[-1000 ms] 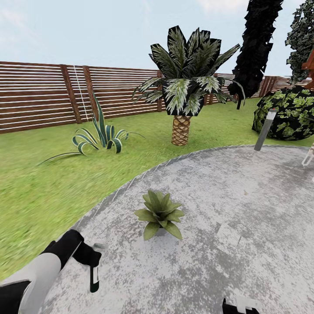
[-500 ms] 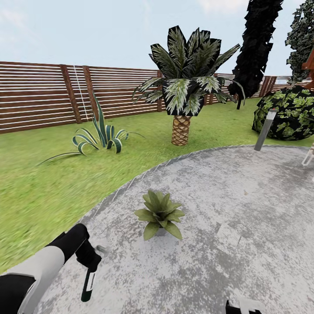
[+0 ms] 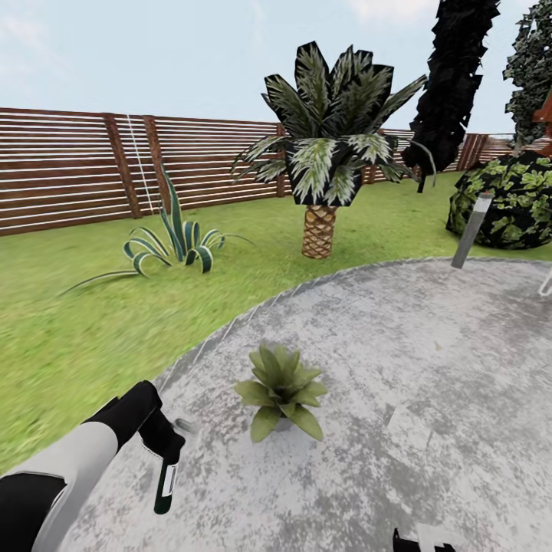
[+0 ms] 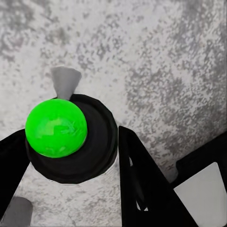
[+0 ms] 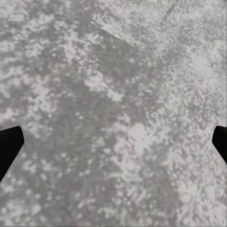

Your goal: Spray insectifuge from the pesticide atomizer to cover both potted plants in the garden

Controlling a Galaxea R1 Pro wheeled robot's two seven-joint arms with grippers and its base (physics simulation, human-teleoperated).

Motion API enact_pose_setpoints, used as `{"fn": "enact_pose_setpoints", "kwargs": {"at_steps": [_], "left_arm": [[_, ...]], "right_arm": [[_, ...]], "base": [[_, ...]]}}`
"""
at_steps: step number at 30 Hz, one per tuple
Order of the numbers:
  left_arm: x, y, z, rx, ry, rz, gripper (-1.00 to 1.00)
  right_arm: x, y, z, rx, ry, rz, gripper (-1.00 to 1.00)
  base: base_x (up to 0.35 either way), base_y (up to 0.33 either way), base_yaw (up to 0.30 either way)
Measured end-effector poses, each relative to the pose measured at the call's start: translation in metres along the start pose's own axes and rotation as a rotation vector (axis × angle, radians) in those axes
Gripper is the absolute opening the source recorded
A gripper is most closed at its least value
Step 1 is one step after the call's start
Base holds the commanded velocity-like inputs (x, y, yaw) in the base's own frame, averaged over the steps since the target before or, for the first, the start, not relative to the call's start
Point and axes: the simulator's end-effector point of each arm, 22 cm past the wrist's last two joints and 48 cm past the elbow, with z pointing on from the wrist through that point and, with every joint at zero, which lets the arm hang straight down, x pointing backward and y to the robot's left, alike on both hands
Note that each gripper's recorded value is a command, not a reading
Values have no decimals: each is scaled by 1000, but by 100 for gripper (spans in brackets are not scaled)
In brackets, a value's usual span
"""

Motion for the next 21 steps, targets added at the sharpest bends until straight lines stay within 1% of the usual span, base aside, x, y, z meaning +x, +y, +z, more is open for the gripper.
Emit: {"fn": "enact_pose_setpoints", "kwargs": {"at_steps": [8, 11, 13, 14, 17, 21], "left_arm": [[3, -1, 3, -2, 9, 5, -100], [6, 0, 4, -15, 25, 23, -100], [8, 4, 2, -38, 46, 49, -100], [9, 6, 2, -49, 57, 61, -100], [11, 8, 2, -62, 70, 74, -100], [13, 12, 0, -69, 74, 75, -100]], "right_arm": [[0, 3, -1, -2, 1, 2, 100], [0, 3, -1, -2, 1, 3, 100], [0, 3, -1, -2, 0, 3, 100], [0, 3, 0, -2, 0, 3, 100], [1, 3, 0, -2, 1, 2, 100], [0, 3, 0, -1, 1, 3, 100]], "base": [[324, 122, 0], [296, -53, 0], [238, -102, -10], [138, -51, -88], [54, -20, -212], [10, -4, -254]]}}
